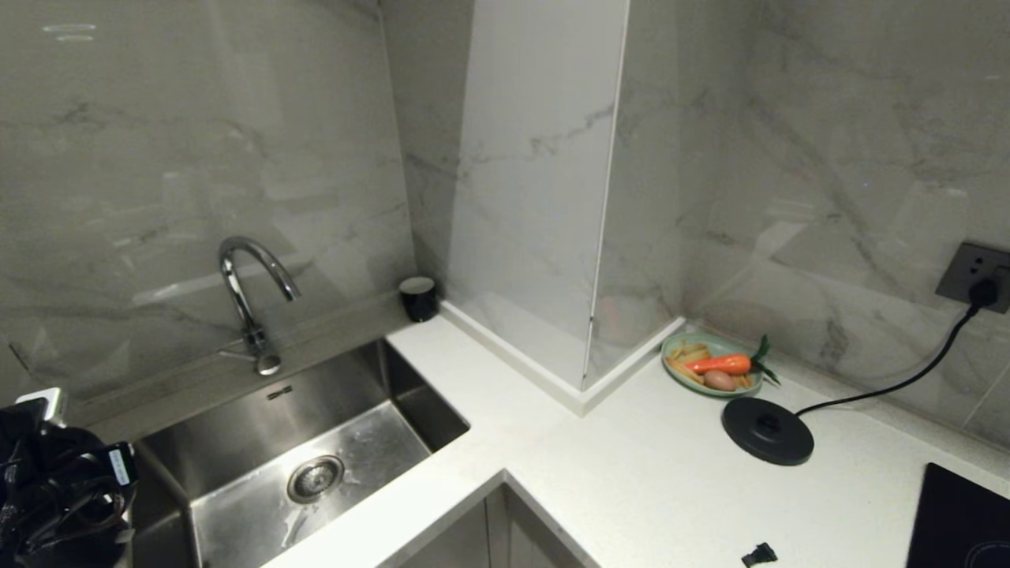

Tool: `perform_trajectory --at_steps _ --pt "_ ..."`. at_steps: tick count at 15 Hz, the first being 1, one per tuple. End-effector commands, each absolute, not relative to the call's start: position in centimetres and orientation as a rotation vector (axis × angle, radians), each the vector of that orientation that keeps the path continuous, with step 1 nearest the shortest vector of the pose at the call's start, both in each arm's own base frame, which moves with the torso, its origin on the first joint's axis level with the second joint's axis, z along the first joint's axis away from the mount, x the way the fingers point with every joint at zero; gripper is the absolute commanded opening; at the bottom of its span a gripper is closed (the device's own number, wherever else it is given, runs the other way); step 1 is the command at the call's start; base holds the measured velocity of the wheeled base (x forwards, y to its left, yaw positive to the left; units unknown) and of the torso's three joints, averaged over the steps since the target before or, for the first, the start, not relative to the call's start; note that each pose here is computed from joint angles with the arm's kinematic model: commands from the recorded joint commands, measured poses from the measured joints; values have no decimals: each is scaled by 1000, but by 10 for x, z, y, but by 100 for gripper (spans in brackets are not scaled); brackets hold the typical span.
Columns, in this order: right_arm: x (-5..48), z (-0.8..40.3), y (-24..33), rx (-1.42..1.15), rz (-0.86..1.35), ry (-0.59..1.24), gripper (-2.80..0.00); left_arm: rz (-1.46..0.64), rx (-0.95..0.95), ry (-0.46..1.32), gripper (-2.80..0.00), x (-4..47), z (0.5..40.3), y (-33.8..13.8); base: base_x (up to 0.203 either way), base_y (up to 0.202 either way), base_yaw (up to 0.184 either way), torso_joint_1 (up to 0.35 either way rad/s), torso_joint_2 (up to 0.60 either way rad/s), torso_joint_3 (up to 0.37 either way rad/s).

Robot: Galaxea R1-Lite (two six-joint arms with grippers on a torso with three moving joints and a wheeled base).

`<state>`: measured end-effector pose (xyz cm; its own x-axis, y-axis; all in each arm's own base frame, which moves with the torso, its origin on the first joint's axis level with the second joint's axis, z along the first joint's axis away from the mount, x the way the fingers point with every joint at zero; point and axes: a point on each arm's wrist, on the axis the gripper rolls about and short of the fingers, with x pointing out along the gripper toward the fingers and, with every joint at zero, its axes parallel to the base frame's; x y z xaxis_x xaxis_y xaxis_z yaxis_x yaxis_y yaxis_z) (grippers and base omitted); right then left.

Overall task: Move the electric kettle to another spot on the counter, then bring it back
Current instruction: Grab the kettle

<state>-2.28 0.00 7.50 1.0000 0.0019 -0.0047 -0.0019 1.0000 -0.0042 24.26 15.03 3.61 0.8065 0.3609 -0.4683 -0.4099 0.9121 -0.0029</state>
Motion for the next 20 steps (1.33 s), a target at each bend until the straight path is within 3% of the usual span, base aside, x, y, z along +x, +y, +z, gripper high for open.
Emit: perform_trajectory --at_steps 1,10,20 --pt "-23 75 0 -5 2 6 -280 416 -104 476 -280 243 36 151 0 0 0 0 0 0" --pt "-23 75 0 -5 2 5 -280 422 -105 468 -280 242 38 152 0 0 0 0 0 0" --pt "-23 75 0 -5 2 5 -280 413 -65 325 -280 233 82 139 0 0 0 0 0 0"
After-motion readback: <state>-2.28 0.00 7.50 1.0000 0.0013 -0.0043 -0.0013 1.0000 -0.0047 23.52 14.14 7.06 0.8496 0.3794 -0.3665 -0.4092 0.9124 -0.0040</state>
